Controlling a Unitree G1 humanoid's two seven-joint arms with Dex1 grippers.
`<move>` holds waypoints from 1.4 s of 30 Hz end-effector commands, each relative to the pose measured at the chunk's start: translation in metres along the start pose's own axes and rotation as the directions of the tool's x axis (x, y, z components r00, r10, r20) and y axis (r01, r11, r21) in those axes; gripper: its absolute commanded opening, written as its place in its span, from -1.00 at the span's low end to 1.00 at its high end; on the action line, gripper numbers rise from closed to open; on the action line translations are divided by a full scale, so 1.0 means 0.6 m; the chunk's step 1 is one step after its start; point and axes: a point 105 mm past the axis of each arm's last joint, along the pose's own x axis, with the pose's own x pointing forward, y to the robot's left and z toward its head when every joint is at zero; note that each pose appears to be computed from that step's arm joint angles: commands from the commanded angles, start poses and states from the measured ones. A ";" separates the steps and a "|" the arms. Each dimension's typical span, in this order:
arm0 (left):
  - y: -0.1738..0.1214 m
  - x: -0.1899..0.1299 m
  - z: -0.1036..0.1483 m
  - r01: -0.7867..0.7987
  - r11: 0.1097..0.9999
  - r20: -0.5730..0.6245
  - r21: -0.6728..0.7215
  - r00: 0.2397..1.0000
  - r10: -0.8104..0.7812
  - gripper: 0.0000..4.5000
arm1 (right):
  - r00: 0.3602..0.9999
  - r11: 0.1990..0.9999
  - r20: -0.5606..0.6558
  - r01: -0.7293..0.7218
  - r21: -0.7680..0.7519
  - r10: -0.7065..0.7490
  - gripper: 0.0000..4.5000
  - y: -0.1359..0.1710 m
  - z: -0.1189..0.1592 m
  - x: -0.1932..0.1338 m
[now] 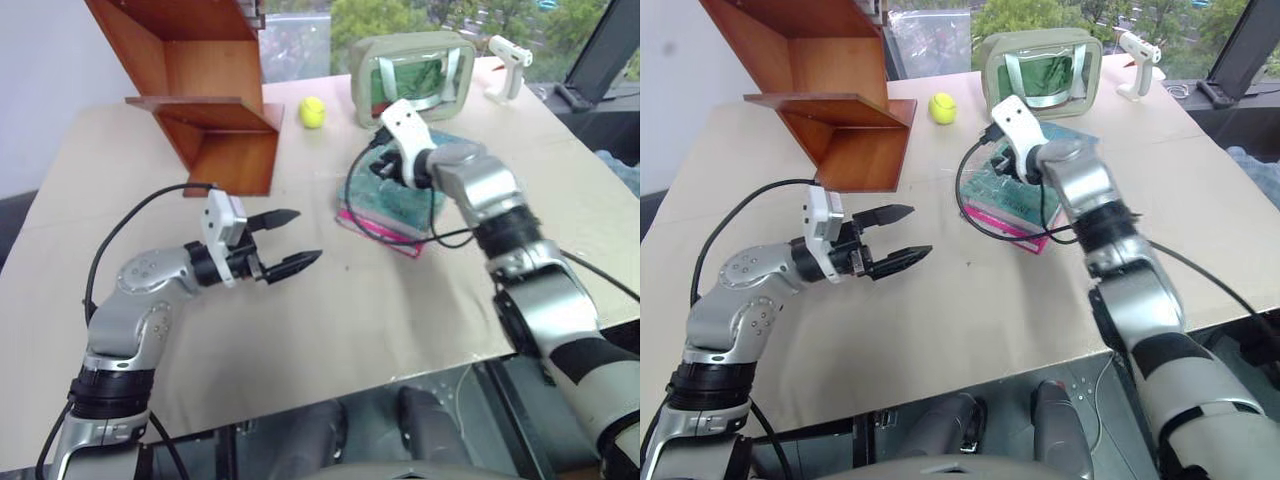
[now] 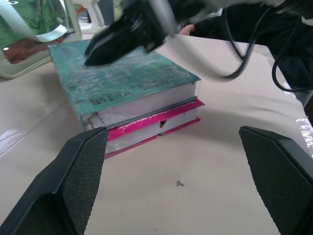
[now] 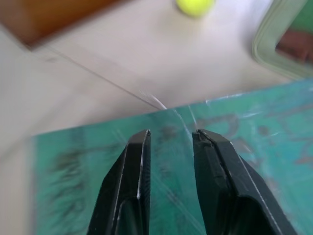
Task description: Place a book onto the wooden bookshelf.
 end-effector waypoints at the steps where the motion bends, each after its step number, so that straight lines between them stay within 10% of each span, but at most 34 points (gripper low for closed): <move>1: 0.000 -0.013 0.017 -0.032 0.998 0.018 0.059 0.999 0.031 1.00 | 0.999 1.000 -0.048 0.007 -0.019 -0.008 -0.39 -0.010 -0.029 0.012; 5: -0.002 -0.023 0.014 -0.059 0.997 0.015 0.059 0.998 0.058 1.00 | 0.930 0.945 -0.197 -0.325 -0.046 0.310 -0.39 0.054 -0.106 0.001; 12: -0.003 -0.023 0.010 -0.056 0.997 0.018 0.050 0.998 0.055 1.00 | 0.875 0.898 -0.243 -0.439 -0.033 0.419 -0.39 0.070 -0.162 -0.050; 25: 0.010 0.005 0.013 -0.012 1.000 0.014 -0.005 1.000 0.012 1.00 | 0.877 0.946 0.357 -0.291 -0.141 0.322 -0.39 0.049 0.043 -0.167; 33: 0.021 0.028 0.006 0.006 0.989 -0.002 -0.147 1.000 -0.006 1.00 | 0.869 0.940 0.359 -0.301 -0.162 0.340 0.98 0.092 0.002 -0.308; 42: 0.053 0.072 -0.033 -0.043 0.747 -0.171 -0.663 0.981 -0.096 1.00 | 0.917 0.962 0.300 -0.223 -0.159 0.262 0.98 0.136 -0.076 -0.408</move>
